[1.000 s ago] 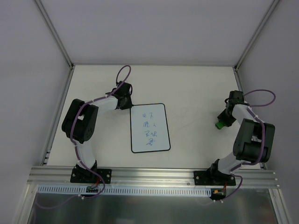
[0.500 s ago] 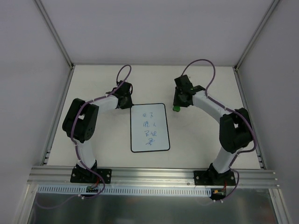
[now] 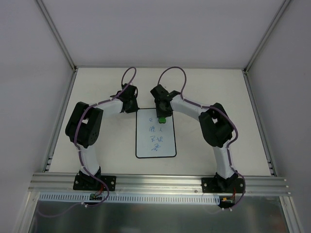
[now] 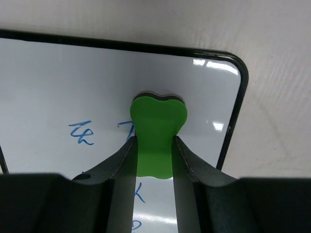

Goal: Erase the whiteboard

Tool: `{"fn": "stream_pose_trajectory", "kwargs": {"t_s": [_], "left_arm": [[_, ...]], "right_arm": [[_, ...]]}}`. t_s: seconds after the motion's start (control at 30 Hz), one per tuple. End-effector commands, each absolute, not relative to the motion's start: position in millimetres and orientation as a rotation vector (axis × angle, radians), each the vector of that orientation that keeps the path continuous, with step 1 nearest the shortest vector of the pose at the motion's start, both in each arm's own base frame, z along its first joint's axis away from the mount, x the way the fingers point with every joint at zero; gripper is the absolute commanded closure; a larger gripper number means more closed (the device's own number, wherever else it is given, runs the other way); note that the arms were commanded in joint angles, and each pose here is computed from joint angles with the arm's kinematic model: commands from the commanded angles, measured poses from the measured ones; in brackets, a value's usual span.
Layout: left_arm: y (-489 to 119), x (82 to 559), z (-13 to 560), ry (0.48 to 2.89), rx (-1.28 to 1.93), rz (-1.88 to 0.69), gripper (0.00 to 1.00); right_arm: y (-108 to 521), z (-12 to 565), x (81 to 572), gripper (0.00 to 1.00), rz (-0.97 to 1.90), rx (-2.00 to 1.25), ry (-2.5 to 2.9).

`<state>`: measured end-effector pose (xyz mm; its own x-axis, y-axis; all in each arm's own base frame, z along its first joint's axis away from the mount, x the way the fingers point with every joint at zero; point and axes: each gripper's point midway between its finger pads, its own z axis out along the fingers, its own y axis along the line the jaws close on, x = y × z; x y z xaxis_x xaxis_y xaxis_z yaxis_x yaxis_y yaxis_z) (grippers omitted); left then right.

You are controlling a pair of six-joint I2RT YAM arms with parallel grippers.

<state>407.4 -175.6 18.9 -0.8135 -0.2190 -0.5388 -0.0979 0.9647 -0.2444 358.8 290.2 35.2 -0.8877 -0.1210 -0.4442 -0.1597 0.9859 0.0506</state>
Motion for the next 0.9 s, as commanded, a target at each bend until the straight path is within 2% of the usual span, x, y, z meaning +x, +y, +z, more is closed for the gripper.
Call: {"fn": "stream_pose_trajectory", "kwargs": {"t_s": [0.0, 0.13, 0.27, 0.3, 0.33, 0.4, 0.43, 0.5, 0.87], "left_arm": [[-174, 359, -31, 2.747, -0.226, -0.256, 1.00], [-181, 354, -32, 2.768, -0.243, -0.312, 1.00], [-181, 350, -24, 2.755, -0.265, -0.327, 0.99], [-180, 349, -22, 2.750, -0.265, -0.326, 0.95], [-178, 349, -18, 2.741, -0.266, -0.320, 0.85], [-175, 347, -10, 2.720, -0.267, -0.316, 0.78], [-174, 345, -7, 2.713, -0.268, -0.315, 0.69], [-170, 338, 0, 2.701, -0.272, -0.318, 0.60], [-185, 281, -1, 2.766, -0.156, -0.337, 0.60]], "right_arm": [[308, 38, 358, 0.95, 0.101, -0.237, 2.680], [323, 26, 346, 0.95, 0.098, -0.274, 2.703], [306, 19, 341, 0.97, 0.026, -0.219, 2.712], [303, 22, 342, 0.97, 0.017, -0.205, 2.704], [295, 22, 344, 0.97, -0.001, -0.180, 2.702], [283, 18, 339, 0.98, -0.022, -0.135, 2.720], [276, 17, 340, 0.98, -0.031, -0.117, 2.726], [268, 13, 337, 0.98, -0.052, -0.110, 2.738], [260, 10, 339, 0.98, -0.023, -0.077, 2.743]]}}
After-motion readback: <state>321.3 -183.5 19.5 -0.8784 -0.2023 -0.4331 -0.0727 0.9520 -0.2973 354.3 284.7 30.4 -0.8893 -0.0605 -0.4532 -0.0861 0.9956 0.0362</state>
